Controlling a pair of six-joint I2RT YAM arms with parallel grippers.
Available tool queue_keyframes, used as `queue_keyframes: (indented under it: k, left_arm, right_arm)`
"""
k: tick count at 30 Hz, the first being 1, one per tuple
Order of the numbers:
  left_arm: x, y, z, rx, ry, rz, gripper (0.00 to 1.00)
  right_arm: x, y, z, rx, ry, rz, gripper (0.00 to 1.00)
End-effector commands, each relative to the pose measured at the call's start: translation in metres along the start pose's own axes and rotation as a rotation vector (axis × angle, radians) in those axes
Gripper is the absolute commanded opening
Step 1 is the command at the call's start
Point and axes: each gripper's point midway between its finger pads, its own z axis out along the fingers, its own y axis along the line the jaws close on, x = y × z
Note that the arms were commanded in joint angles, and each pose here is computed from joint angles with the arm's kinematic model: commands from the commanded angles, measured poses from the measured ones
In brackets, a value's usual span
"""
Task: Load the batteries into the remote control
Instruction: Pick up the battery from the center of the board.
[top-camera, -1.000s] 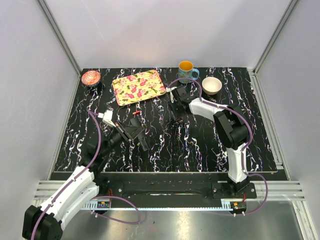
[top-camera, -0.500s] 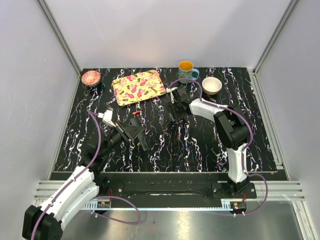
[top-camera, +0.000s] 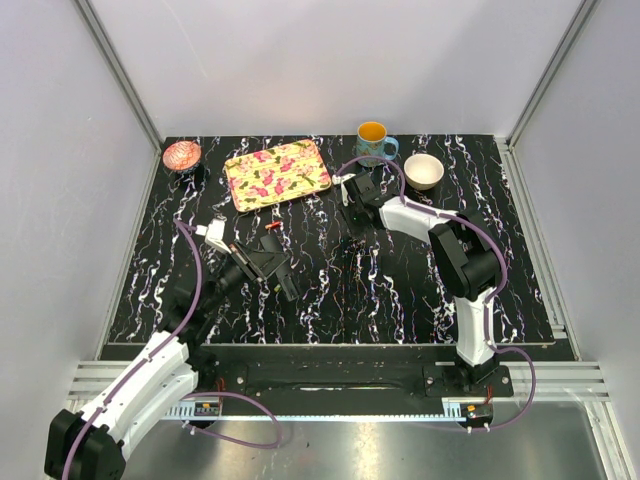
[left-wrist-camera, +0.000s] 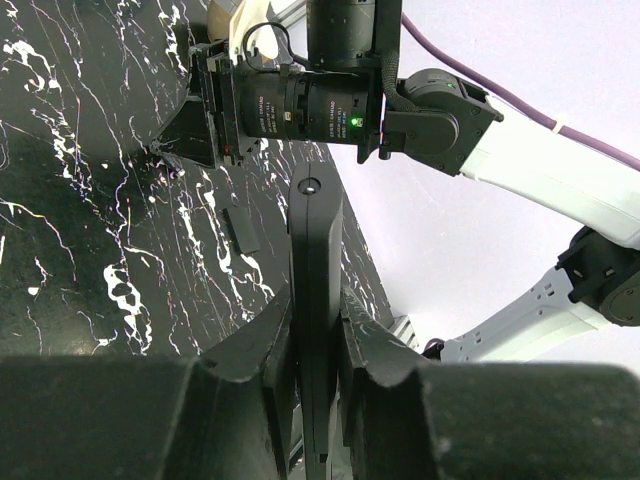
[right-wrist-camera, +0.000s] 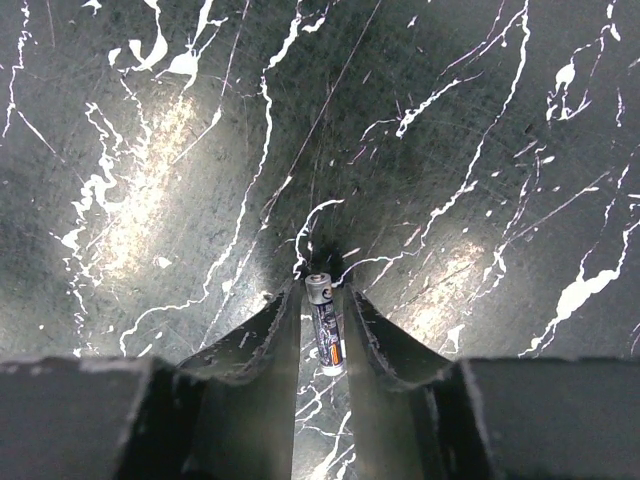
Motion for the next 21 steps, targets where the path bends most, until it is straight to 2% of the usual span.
queue_keyframes:
  k: [1,14,19,21]
  left_arm:
    - [-0.005,-0.017,-0.001,0.07,-0.013,0.022,0.0]
    - [-0.005,-0.016,0.0,0.066,-0.009,0.021,0.0]
    - [-0.003,-0.014,0.0,0.065,-0.006,0.019,0.0]
    - [-0.004,-0.014,0.0,0.065,-0.008,0.018,0.0]
  right_arm:
    - [-0.022,0.004,-0.018,-0.016,-0.063,-0.009,0.32]
    - [-0.006,0.007,-0.006,-0.032,-0.015,-0.012,0.31]
    - [0.003,0.007,-0.004,-0.031,0.004,-0.011,0.38]
    - [0.006,0.006,-0.004,-0.03,0.01,-0.01,0.38]
